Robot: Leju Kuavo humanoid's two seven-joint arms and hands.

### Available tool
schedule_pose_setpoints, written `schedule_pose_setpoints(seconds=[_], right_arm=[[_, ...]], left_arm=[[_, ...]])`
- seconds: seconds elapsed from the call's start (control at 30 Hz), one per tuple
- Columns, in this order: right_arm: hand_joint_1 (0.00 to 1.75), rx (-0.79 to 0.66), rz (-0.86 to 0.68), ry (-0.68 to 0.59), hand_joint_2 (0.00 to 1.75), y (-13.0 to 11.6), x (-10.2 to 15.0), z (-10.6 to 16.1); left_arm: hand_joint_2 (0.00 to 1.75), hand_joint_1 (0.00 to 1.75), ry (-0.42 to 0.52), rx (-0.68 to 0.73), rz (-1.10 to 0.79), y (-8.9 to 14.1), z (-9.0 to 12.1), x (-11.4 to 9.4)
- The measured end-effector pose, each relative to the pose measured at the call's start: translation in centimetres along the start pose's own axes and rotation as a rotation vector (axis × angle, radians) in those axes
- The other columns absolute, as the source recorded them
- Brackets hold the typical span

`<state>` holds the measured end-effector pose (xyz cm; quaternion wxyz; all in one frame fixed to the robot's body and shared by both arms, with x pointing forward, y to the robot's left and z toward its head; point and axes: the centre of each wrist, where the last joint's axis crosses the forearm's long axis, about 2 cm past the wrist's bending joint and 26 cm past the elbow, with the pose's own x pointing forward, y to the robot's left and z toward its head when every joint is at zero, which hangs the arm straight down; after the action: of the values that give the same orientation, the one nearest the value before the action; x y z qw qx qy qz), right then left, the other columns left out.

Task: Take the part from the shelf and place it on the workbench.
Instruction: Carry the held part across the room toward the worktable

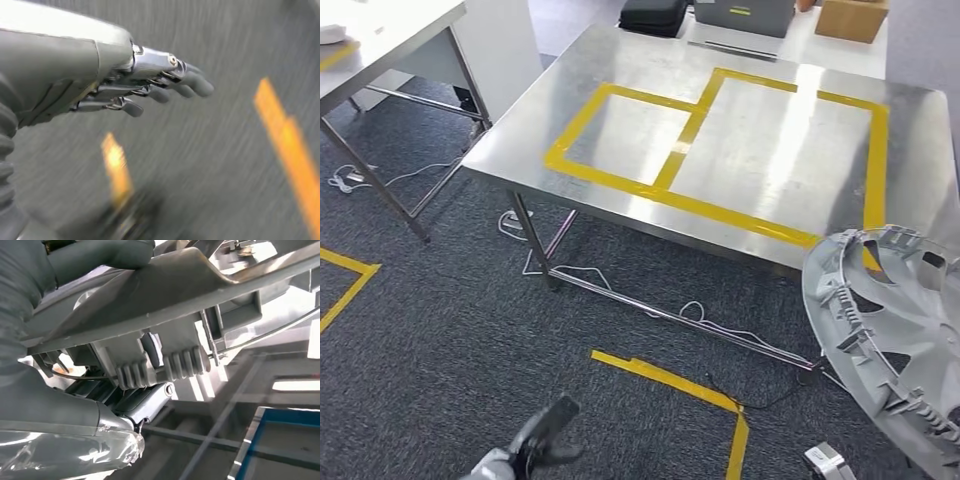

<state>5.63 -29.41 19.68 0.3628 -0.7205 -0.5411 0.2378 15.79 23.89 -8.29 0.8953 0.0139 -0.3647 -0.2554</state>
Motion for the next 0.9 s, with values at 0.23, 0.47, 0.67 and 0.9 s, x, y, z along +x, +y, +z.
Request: schedule_pose_setpoints(seconds=[0.23,0.47,0.67,0.9], right_arm=[[1.75,0.042,-0.064,0.032,1.75,-0.6,0.0,1.1],[1.75,0.119,-0.134,0.068,1.75,-1.1,-0.3,2.2],[1.75,0.144,-0.127,0.047,1.75,-1.3,-0.2,2.7],[1.75,0.148,-0.126,0.014,1.75,-1.5,-0.1,2.8]], left_arm=[[1.75,0.0,0.056,-0.003,0.058,-1.4,1.1,-2.2],[1.75,0.0,0.027,0.101,0.198,-1.3,1.3,-2.6],[1.75,0.0,-0.006,0.147,0.236,-0.3,0.9,-2.0],[1.75,0.0,-0.077,0.17,0.276,0.1,0.5,-1.2]])
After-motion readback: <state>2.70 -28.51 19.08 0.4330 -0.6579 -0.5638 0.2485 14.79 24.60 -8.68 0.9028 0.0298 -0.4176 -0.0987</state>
